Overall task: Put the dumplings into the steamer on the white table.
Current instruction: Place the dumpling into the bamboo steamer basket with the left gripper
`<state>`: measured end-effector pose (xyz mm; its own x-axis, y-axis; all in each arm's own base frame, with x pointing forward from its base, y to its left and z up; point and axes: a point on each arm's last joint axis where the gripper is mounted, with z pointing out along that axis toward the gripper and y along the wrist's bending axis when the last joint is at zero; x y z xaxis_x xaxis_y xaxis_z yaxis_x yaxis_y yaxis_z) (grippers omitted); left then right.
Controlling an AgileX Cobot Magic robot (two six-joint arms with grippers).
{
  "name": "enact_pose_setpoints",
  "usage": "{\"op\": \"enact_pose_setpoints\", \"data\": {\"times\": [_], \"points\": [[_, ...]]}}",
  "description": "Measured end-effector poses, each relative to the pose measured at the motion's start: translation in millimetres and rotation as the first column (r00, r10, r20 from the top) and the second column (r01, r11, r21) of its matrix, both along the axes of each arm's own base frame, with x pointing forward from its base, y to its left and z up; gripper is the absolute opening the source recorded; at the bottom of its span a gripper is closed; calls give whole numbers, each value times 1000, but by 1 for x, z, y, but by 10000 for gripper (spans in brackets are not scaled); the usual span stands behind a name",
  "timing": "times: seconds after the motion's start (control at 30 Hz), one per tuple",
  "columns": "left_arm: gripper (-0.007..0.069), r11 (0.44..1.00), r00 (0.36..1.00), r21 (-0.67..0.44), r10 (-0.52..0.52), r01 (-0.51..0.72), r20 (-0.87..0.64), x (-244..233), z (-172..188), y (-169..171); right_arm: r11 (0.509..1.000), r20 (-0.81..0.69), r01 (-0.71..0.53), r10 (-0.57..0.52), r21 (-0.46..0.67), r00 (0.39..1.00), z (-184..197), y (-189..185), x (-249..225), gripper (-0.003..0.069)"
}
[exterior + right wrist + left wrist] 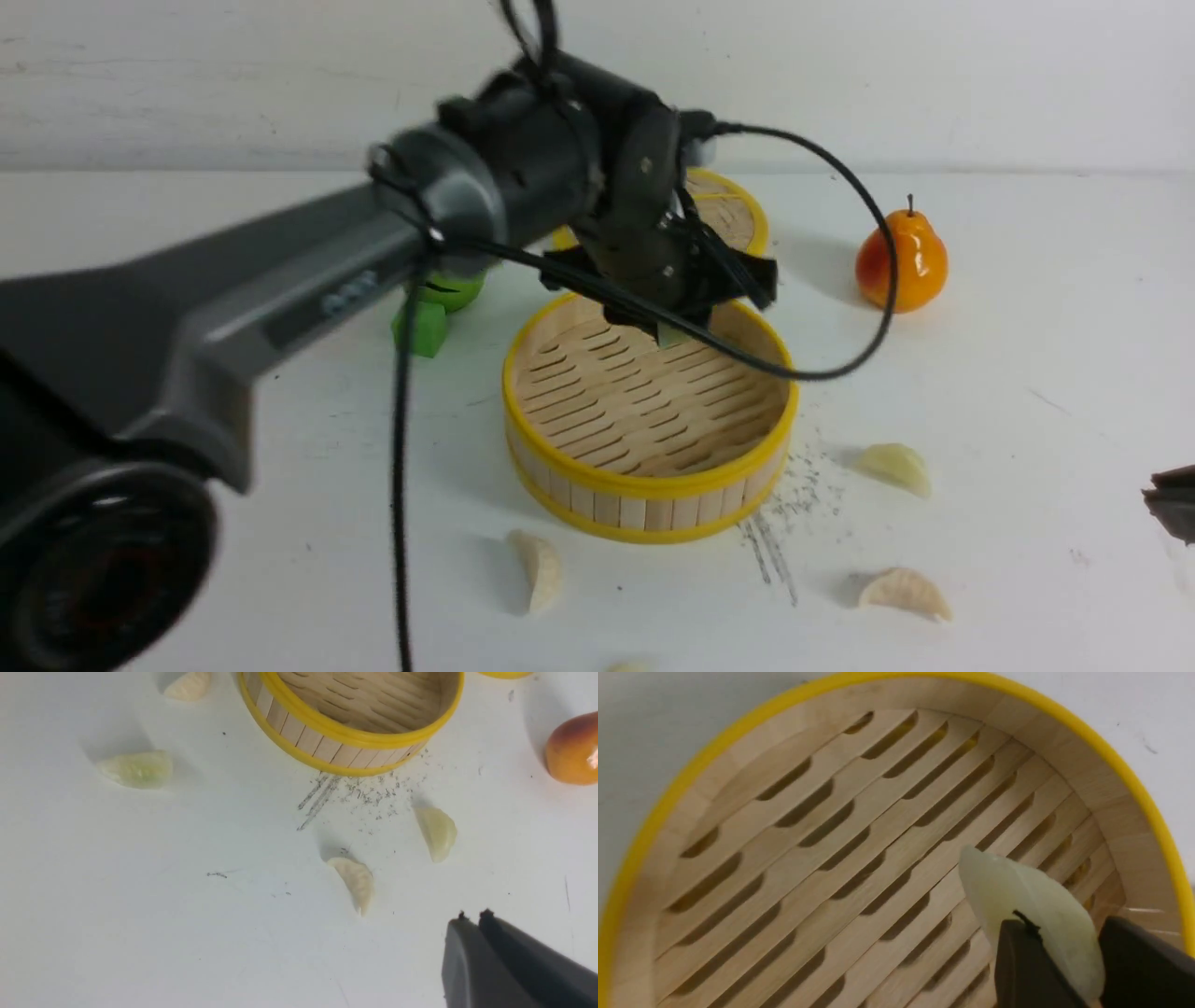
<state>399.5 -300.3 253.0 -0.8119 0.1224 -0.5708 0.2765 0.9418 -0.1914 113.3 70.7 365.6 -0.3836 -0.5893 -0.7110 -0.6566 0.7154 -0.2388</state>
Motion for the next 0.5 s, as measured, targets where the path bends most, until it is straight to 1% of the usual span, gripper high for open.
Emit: {"op": "enact_pose_setpoints", "data": {"times": [0.1, 0.2, 0.33, 0.4, 0.43, 0.47, 0.5], "points": [[191, 1000, 1000, 23, -15, 15, 9, 14, -31, -14, 1000, -13, 12, -11, 9, 1000, 0, 0, 0, 34], [191, 999, 999, 47, -23, 22, 30, 23, -48, -19, 1000, -18, 12, -12, 7, 1000, -1, 0, -1, 38], [191, 998, 998, 60, -29, 25, 57, 28, -49, -21, 1000, -21, 13, -13, 5, 1000, -1, 0, -1, 41], [203, 998, 998, 63, -29, 25, 58, 29, -49, -21, 1000, -22, 13, -13, 4, 1000, -1, 0, -1, 41], [243, 997, 998, 71, -25, 22, 50, 28, -47, -20, 1000, -23, 13, -13, 4, 1000, -1, -1, -1, 41], [250, 997, 999, 73, -25, 21, 48, 28, -47, -20, 1000, -23, 13, -13, 4, 1000, -1, -1, -1, 41], [326, 997, 999, 82, -18, 15, 37, 27, -41, -19, 1000, -23, 13, -13, 4, 1000, -1, -1, -1, 42]]}}
